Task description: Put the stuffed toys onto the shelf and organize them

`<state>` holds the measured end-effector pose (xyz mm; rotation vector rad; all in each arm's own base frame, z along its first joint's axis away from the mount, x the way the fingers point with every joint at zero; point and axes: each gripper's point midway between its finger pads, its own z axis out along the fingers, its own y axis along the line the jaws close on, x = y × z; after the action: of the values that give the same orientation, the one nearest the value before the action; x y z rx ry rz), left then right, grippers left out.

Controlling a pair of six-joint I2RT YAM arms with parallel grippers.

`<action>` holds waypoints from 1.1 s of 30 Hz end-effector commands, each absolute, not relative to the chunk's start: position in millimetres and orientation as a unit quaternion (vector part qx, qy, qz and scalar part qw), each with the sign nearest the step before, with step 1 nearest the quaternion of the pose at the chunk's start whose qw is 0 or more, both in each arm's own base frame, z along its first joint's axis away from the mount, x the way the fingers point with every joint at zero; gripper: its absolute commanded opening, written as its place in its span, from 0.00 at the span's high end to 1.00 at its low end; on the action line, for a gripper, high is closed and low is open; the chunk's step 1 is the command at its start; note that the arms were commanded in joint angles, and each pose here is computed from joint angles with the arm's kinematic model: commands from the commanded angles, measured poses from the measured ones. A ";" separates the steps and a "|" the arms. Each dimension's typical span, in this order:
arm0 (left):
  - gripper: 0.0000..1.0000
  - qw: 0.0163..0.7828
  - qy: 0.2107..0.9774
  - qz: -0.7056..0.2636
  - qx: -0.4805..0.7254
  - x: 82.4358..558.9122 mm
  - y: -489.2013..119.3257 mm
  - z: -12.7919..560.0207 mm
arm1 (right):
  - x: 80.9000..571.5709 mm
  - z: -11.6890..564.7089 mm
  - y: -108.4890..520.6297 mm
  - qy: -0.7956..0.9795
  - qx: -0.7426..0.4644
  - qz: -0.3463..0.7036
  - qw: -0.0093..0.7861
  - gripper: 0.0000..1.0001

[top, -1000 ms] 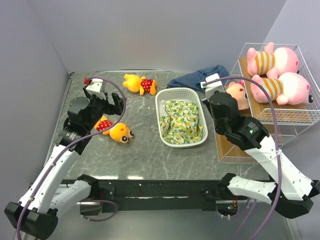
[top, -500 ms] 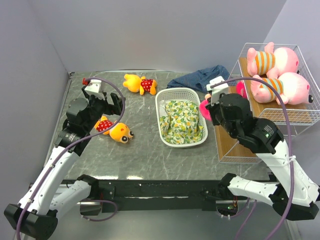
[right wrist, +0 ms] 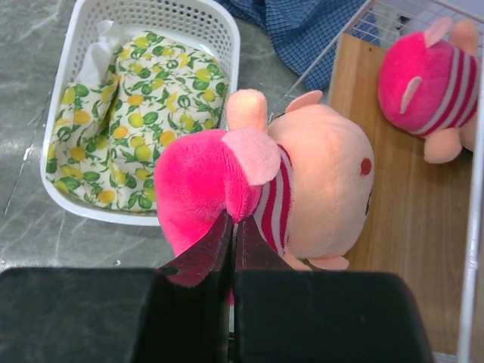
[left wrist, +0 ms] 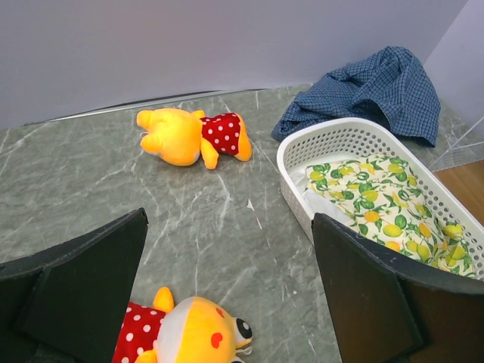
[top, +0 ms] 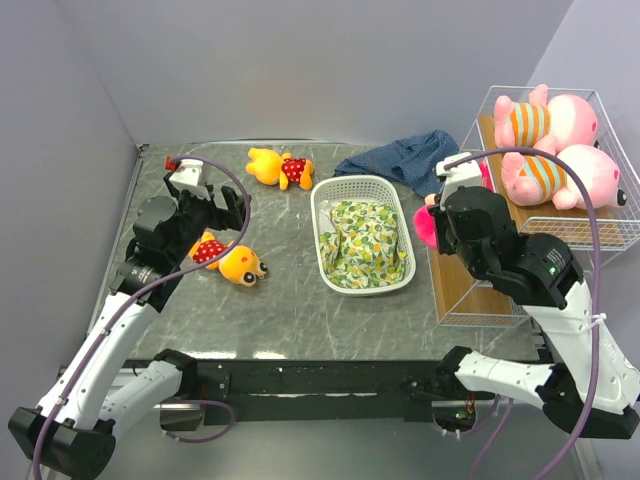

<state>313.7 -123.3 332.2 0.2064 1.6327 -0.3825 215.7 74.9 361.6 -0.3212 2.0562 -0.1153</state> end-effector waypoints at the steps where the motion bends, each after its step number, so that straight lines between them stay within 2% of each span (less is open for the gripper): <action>1: 0.04 0.683 0.702 -0.182 0.091 309.7 -125.7 347.8 | 216.1 374.1 59.4 0.842 -0.116 -0.079 0.521 1.00; 15: 0.04 0.683 0.700 -0.184 0.094 308.8 -126.4 349.4 | 227.8 390.5 55.9 0.829 -0.134 -0.121 0.529 1.00; 23: 0.04 0.687 0.699 -0.175 0.088 309.2 -122.3 350.2 | 231.6 404.9 72.0 0.821 -0.129 -0.085 0.549 1.00; 33: 0.04 0.690 0.697 -0.176 0.089 307.4 -121.9 352.6 | 227.6 342.0 33.9 0.848 -0.085 -0.229 0.471 1.00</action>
<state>311.1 -121.8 333.9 0.2019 1.6239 -0.3817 231.0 57.0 360.1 -0.2719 2.0635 -0.3724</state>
